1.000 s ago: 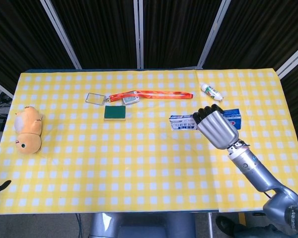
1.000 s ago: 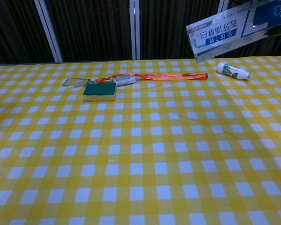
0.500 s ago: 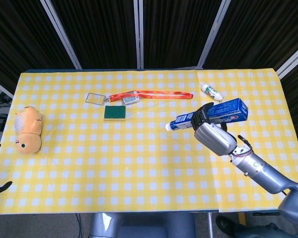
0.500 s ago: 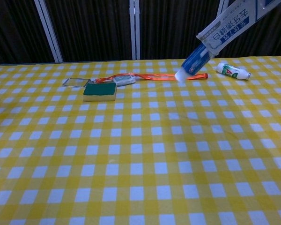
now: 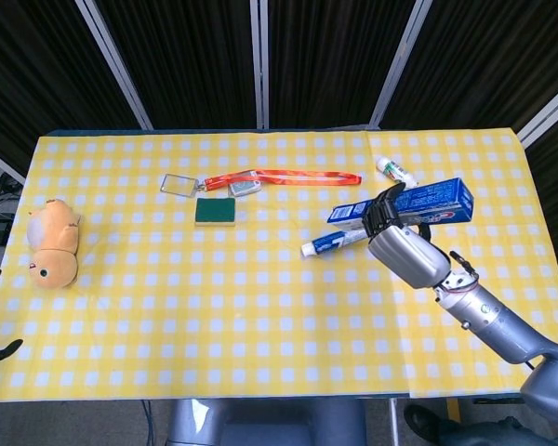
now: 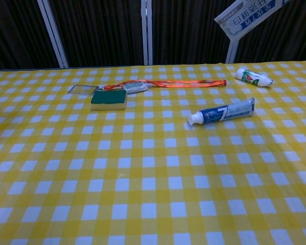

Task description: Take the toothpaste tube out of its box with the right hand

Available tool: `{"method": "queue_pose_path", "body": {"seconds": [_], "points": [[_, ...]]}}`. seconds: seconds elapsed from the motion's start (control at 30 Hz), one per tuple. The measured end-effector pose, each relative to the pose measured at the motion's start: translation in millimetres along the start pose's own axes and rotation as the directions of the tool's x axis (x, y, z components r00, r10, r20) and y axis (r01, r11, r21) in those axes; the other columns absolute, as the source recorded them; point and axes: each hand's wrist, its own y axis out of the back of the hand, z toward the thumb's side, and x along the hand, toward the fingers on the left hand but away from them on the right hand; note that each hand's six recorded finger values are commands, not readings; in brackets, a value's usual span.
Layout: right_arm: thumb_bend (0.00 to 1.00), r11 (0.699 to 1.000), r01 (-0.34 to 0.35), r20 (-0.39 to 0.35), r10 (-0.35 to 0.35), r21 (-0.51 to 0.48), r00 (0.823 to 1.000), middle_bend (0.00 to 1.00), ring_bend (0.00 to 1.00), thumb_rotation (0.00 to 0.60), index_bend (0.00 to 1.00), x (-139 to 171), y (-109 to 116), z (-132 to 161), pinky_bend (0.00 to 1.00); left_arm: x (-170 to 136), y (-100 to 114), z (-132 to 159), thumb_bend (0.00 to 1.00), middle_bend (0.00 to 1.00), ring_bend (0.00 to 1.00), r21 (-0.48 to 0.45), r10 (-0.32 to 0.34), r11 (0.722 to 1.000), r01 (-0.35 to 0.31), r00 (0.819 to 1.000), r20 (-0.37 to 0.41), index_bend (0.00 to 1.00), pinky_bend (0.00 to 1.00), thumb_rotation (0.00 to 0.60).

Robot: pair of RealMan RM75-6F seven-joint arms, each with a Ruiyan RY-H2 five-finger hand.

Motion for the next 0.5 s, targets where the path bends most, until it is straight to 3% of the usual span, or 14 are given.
{"method": "queue_pose_path", "body": {"seconds": [0.17,0.27,0.37,0.47,0.5], "points": [[0.48,0.981,-0.028,0.058,0.040,-0.194,0.998,0.48,0.38,0.600,0.50,5,-4,0,0.38,-1,-1,1,0.00,0.00,0.00,0.004,-0.002,1.000,0.002,1.000,0.002,0.00,0.00,0.600],[0.48,0.910,-0.080,0.062,0.114,-0.407,0.992,0.48,0.34,0.600,0.50,9,-10,10,0.35,-1,-3,3,0.00,0.00,0.00,0.008,-0.006,1.000,0.006,1.000,0.006,0.00,0.00,0.600],[0.48,0.773,-0.135,0.016,0.184,-0.620,0.983,0.48,0.34,0.600,0.50,14,-13,29,0.35,-1,-4,5,0.00,0.00,0.00,0.013,-0.010,1.000,0.010,1.000,0.008,0.00,0.00,0.600],[0.48,0.590,-0.201,-0.070,0.238,-0.782,0.969,0.47,0.34,0.600,0.49,18,-14,58,0.35,-1,-6,5,0.00,0.00,0.00,0.018,-0.014,1.000,0.013,1.000,0.007,0.00,0.00,0.600],[0.48,0.513,-0.231,-0.112,0.253,-0.827,0.961,0.47,0.34,0.600,0.48,20,-13,72,0.35,0,-7,5,0.00,0.00,0.00,0.019,-0.015,1.000,0.015,1.000,0.006,0.00,0.00,0.600]]}}
